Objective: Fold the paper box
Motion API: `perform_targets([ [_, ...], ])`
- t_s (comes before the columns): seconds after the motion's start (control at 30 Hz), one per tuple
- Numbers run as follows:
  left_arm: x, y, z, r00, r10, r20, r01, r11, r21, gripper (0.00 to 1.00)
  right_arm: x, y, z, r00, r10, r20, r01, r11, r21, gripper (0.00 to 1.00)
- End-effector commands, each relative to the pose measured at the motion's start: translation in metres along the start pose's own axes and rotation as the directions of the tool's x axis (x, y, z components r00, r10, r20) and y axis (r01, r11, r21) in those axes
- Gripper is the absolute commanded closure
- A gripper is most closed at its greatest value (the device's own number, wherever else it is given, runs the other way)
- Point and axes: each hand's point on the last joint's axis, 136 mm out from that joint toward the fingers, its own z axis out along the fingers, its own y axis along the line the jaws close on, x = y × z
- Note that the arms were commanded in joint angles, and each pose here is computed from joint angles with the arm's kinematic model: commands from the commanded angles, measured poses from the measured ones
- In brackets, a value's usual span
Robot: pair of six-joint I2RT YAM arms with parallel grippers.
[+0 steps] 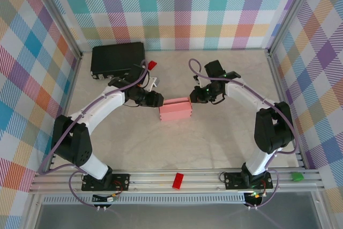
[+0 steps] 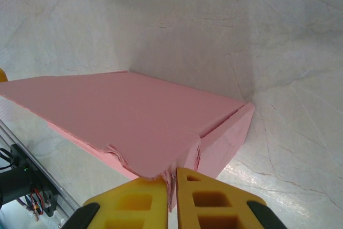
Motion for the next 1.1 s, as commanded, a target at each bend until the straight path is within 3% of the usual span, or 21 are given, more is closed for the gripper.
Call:
perform_targets([
  [0.0, 0.004, -0.005, -0.004, 1.0, 0.02, -0.012, -0.02, 1.0, 0.009, 0.61, 0.002, 0.003, 0.002, 1.0, -0.014, -0.027, 0.014, 1.0, 0.005, 0.88],
  [0.1, 0.006, -0.007, -0.002, 1.0, 0.018, -0.022, -0.017, 1.0, 0.023, 0.69, 0.002, 0.003, 0.002, 1.0, -0.014, -0.027, 0.015, 1.0, 0.005, 0.88],
  [0.37, 0.009, -0.007, 0.0, 0.999, 0.012, -0.034, -0.011, 1.0, 0.026, 0.8, 0.002, 0.002, 0.003, 1.0, -0.011, -0.03, 0.011, 1.0, 0.005, 0.88],
  [0.77, 0.012, -0.004, 0.003, 0.999, 0.0, -0.044, 0.001, 1.0, 0.02, 0.79, 0.002, 0.001, 0.005, 0.999, -0.006, -0.033, 0.006, 1.0, 0.004, 0.88],
  [0.9, 0.014, -0.007, 0.004, 0.999, -0.002, -0.05, 0.004, 0.999, 0.036, 0.72, 0.001, 0.002, 0.005, 1.0, -0.008, -0.031, 0.008, 1.0, 0.003, 0.88],
  [1.07, 0.015, -0.007, 0.004, 0.998, -0.005, -0.056, 0.008, 0.999, 0.042, 0.71, 0.001, 0.002, 0.005, 1.0, -0.007, -0.031, 0.007, 1.0, 0.002, 0.88],
])
